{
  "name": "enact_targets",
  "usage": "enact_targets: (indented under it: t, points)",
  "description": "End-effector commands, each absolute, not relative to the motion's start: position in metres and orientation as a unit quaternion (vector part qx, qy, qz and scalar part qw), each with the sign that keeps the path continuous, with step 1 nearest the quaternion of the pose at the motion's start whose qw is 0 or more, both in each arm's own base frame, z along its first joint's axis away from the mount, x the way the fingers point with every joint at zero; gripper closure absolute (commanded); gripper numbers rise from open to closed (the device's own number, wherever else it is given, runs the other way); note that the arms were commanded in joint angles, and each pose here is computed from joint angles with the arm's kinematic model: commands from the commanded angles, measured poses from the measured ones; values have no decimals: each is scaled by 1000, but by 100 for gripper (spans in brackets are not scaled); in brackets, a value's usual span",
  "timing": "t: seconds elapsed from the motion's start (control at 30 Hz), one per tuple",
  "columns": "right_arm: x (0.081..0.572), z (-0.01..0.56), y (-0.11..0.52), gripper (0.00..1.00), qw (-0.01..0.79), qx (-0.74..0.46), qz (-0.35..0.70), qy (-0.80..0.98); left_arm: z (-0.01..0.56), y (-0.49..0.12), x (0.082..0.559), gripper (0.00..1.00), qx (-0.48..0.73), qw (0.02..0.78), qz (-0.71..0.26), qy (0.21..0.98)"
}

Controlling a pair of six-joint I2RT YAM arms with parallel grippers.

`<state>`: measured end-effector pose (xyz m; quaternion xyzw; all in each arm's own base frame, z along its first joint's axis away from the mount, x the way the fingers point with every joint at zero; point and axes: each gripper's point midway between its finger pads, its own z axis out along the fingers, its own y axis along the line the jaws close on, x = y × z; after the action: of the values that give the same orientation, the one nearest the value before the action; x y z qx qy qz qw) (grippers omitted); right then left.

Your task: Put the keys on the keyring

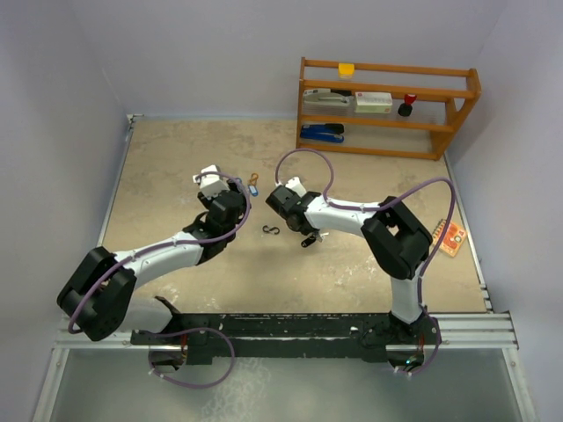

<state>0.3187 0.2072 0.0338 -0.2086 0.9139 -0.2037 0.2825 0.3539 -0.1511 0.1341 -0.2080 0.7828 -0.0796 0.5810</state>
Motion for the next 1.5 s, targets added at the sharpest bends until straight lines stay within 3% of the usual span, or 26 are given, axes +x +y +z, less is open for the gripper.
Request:
enact_targets:
  t: [0.0,0.37,1.07,1.47]
  points:
    - [325,61,201,100,321,-177,-218,904,140,-151,358,44,-222,588,-94,772]
    - [326,77,190,100,346,-154,-235,895,138,-151,358,44,-222,586,-94,774]
    - [330,46,197,100,304,-184,-226,907,135,-156,359,44,-215,582,-101,778]
    - [354,95,162,100,361,-82,-98,924,128,-246,372,44,-66,528,-223,817]
